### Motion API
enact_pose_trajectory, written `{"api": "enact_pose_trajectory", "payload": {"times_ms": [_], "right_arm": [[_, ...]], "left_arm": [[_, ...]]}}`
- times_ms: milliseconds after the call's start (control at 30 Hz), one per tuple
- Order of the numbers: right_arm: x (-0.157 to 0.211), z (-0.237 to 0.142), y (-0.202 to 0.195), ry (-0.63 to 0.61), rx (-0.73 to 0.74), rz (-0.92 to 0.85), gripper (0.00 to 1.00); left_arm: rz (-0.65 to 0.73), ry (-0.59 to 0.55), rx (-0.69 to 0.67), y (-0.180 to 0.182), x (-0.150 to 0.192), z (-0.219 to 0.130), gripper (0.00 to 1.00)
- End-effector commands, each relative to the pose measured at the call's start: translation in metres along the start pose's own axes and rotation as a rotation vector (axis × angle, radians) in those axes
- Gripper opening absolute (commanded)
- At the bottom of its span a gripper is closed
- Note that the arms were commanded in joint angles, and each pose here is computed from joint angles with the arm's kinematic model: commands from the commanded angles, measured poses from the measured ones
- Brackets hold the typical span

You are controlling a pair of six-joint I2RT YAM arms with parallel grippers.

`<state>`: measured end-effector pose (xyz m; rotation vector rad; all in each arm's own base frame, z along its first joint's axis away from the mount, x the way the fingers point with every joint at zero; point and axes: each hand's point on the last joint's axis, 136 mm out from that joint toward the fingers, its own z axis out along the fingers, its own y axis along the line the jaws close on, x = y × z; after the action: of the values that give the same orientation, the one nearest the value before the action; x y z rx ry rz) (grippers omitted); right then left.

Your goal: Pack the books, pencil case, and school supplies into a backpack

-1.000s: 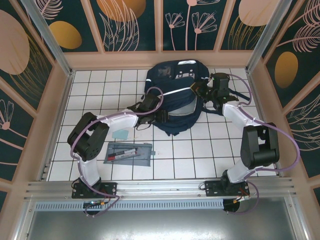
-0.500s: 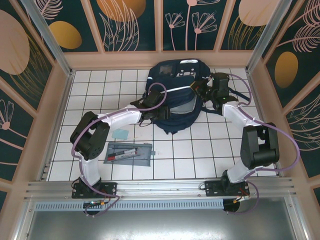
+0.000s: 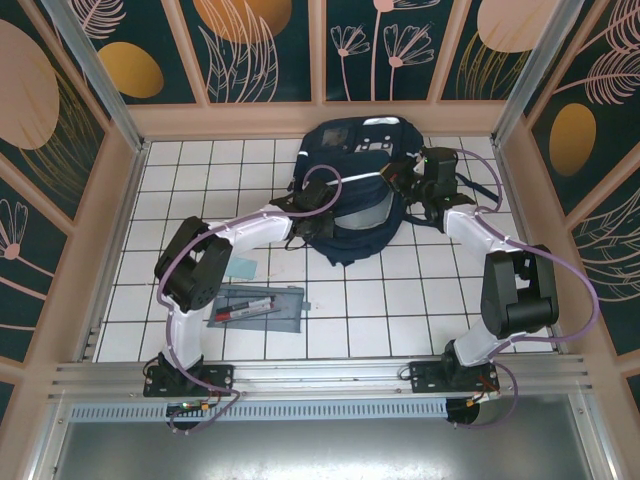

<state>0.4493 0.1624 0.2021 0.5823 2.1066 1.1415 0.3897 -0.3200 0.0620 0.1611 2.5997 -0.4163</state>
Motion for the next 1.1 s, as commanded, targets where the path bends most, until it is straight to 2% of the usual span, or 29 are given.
{"api": "enact_pose_trajectory", "payload": {"times_ms": [0,167,333,500,600,700,833,967,1067], "right_arm": [[-0.008,-0.013,0.048,-0.032,-0.155,-0.083,0.00],[-0.008,-0.013,0.043,-0.028,-0.133,-0.109,0.00],[-0.005,-0.013,0.032,-0.018,-0.082,-0.149,0.00],[-0.002,-0.011,0.021,-0.009,-0.045,-0.168,0.00],[-0.001,-0.009,0.016,-0.003,-0.022,-0.185,0.00],[-0.002,-0.009,0.013,-0.004,-0.002,-0.217,0.00],[-0.003,-0.010,0.012,-0.004,0.017,-0.283,0.00],[-0.003,-0.009,0.011,0.003,0.023,-0.298,0.00],[-0.005,-0.009,0.015,-0.002,0.011,-0.295,0.00]], "left_arm": [[0.017,-0.061,0.016,-0.006,-0.023,-0.017,0.00],[0.025,-0.004,0.173,-0.024,-0.023,-0.044,0.00],[-0.049,0.072,0.399,-0.038,-0.027,-0.070,0.02],[-0.098,0.146,0.512,-0.042,-0.019,-0.070,0.05],[-0.107,0.202,0.569,-0.046,-0.012,-0.068,0.10],[-0.086,0.226,0.535,-0.038,-0.007,-0.064,0.15],[-0.019,0.187,0.407,-0.018,-0.011,-0.063,0.16],[0.004,0.140,0.339,-0.007,-0.016,-0.066,0.03],[0.001,0.131,0.327,-0.005,-0.016,-0.065,0.00]]}}
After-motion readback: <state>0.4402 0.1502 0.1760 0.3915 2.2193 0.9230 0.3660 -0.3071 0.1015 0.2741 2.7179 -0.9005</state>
